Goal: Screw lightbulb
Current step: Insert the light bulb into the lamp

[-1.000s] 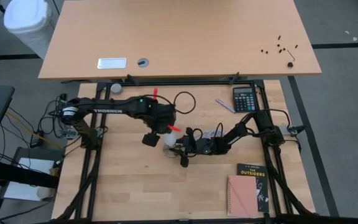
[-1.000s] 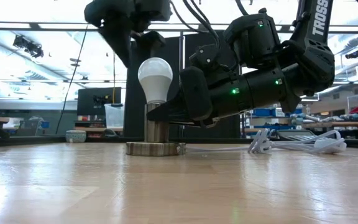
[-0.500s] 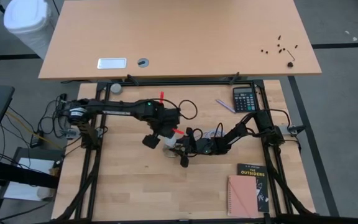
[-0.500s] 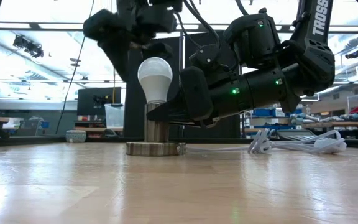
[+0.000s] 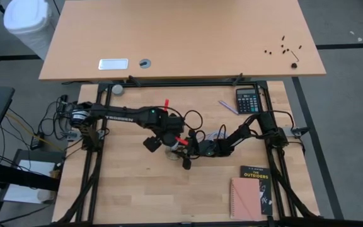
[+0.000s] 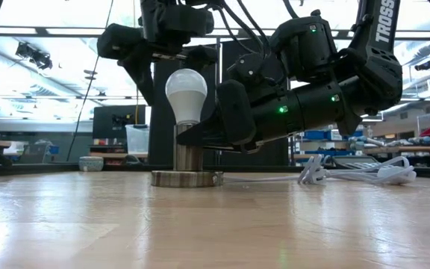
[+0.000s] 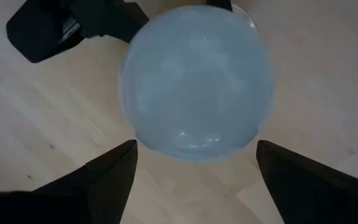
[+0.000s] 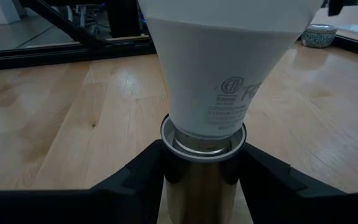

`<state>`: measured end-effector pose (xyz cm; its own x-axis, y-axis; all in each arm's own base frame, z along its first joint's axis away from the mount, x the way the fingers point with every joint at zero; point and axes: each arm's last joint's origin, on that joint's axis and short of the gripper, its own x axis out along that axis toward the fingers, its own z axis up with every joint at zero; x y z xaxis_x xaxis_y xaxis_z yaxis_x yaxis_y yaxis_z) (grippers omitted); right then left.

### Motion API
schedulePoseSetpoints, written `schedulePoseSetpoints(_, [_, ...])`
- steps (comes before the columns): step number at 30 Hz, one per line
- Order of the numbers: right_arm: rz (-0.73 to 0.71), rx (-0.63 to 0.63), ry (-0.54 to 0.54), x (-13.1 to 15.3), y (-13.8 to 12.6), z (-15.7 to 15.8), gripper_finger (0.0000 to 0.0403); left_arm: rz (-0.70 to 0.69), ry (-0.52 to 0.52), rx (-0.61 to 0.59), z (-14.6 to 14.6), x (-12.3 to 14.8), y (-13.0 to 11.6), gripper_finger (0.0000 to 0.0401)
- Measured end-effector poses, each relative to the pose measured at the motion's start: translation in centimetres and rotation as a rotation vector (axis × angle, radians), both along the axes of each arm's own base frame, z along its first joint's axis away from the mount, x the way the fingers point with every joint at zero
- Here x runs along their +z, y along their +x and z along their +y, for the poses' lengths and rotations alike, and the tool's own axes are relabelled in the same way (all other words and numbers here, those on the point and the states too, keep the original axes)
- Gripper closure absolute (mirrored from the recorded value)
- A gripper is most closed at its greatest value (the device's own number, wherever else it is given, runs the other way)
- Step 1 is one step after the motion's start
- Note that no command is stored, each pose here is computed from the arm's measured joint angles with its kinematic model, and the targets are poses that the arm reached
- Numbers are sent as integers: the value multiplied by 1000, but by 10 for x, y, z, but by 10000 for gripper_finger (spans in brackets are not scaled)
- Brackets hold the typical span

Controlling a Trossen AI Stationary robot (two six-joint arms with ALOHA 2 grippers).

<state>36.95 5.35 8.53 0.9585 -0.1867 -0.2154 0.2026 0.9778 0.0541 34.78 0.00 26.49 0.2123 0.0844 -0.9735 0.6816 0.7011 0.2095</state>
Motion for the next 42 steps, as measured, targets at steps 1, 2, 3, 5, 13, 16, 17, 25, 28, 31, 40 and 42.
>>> schedulePoseSetpoints(1, [0,0,0,0,0,0,217,-1,1,0,0,0,0,66])
schedulePoseSetpoints(2, [0,0,0,0,0,0,217,-1,1,4,0,0,0,66])
schedulePoseSetpoints(3, [0,0,0,0,0,0,217,-1,1,5,0,0,0,66])
schedulePoseSetpoints(5, [0,0,0,0,0,0,217,-2,-1,16,0,0,0,66])
schedulePoseSetpoints(13, [1,0,0,0,0,0,217,-10,-18,113,0,0,0,66])
schedulePoseSetpoints(16, [1,0,0,0,0,0,217,-7,-24,141,0,0,-1,66])
schedulePoseSetpoints(17, [1,0,0,0,0,0,217,-7,-29,167,0,0,-1,66])
schedulePoseSetpoints(25, [1,0,0,0,0,0,217,-2,-109,367,-2,0,-2,66])
schedulePoseSetpoints(28, [1,0,0,0,0,0,217,3,-160,455,-3,0,-3,66])
schedulePoseSetpoints(31, [1,0,0,0,0,0,217,5,-206,540,-3,0,-3,66])
schedulePoseSetpoints(40, [1,0,0,0,0,0,217,-15,-284,748,-4,0,0,66])
schedulePoseSetpoints(42, [1,0,0,0,0,0,217,-7,-307,770,-5,0,0,66])
